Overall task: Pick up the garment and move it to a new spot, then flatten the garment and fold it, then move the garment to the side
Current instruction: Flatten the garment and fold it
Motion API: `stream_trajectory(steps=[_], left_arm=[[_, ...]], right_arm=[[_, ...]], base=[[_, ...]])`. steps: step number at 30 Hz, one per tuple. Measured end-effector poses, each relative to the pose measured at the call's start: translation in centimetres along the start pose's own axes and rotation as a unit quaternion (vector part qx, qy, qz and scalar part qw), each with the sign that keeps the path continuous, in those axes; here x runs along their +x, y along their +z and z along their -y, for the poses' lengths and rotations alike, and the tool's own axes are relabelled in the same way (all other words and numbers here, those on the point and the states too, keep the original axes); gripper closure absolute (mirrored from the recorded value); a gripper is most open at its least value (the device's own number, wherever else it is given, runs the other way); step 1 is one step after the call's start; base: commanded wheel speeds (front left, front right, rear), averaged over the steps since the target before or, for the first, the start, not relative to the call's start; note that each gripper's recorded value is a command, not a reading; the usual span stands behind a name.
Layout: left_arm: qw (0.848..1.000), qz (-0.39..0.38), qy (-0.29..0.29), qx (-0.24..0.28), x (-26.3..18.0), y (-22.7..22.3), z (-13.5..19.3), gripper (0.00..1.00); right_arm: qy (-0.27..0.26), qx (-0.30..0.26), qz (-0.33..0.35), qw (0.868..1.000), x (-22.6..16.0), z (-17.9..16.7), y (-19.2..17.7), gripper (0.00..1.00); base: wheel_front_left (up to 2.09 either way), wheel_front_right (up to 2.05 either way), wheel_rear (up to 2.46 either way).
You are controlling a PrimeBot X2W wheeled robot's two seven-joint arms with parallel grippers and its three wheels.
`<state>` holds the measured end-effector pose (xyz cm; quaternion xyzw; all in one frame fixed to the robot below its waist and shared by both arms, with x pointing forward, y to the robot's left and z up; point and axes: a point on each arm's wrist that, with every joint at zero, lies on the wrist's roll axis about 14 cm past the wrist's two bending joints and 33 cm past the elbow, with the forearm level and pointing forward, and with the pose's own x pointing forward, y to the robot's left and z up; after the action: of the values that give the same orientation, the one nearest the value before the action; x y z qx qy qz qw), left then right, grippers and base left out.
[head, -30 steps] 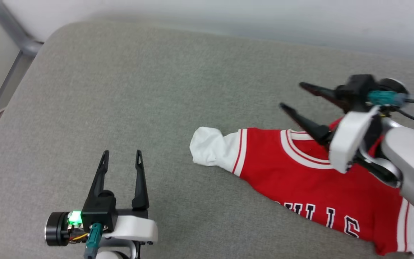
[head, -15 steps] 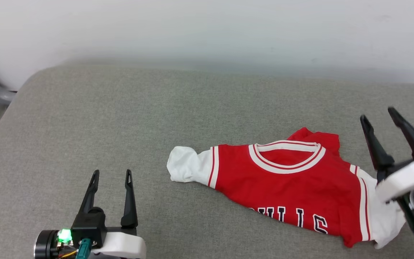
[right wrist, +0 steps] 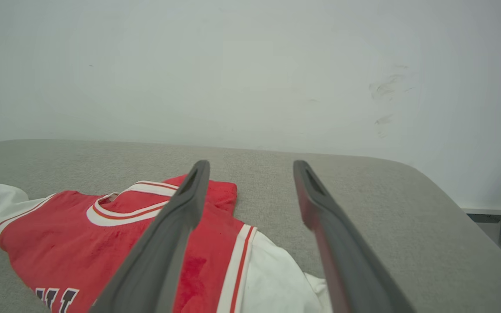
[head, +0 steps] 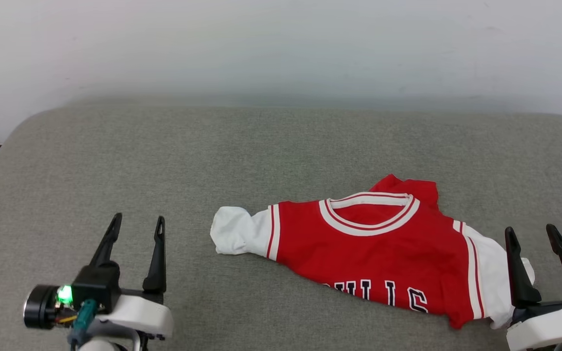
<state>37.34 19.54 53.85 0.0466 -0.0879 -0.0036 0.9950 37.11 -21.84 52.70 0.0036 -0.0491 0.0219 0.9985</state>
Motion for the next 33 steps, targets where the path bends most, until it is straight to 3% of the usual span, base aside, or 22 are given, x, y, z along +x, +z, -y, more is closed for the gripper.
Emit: stream_trajectory(steps=[6, 12, 16, 24, 33], left_arm=[[0.997, -0.03, -0.07, -0.006, 3.4, -0.8, 0.7, 0.0], [0.984, -0.12, -0.129, -0.008, 7.2, -1.9, 2.1, 0.0], [0.96, -0.206, -0.189, -0.014, 7.9, -3.5, 4.6, 0.0], [0.889, -0.376, -0.257, 0.039, 6.9, -8.5, 5.9, 0.0], [0.83, -0.473, -0.287, 0.068, 5.9, -13.8, 6.6, 0.0]], right_arm=[[-0.013, -0.004, -0.004, 1.0, -0.4, 0.2, 0.0, 0.0], [-0.019, -0.01, -0.012, 1.0, -0.1, 0.5, -0.4, 0.0], [-0.022, -0.015, -0.019, 0.999, 0.2, 0.9, -0.9, 0.0], [-0.037, -0.019, -0.027, 0.999, 0.8, 1.9, -1.7, 0.0], [-0.051, -0.023, -0.039, 0.998, 1.6, 2.9, -3.0, 0.0]], base=[[0.0, 0.0, 0.0], [0.0, 0.0, 0.0], [0.0, 0.0, 0.0], [0.0, 0.0, 0.0], [0.0, 0.0, 0.0]])
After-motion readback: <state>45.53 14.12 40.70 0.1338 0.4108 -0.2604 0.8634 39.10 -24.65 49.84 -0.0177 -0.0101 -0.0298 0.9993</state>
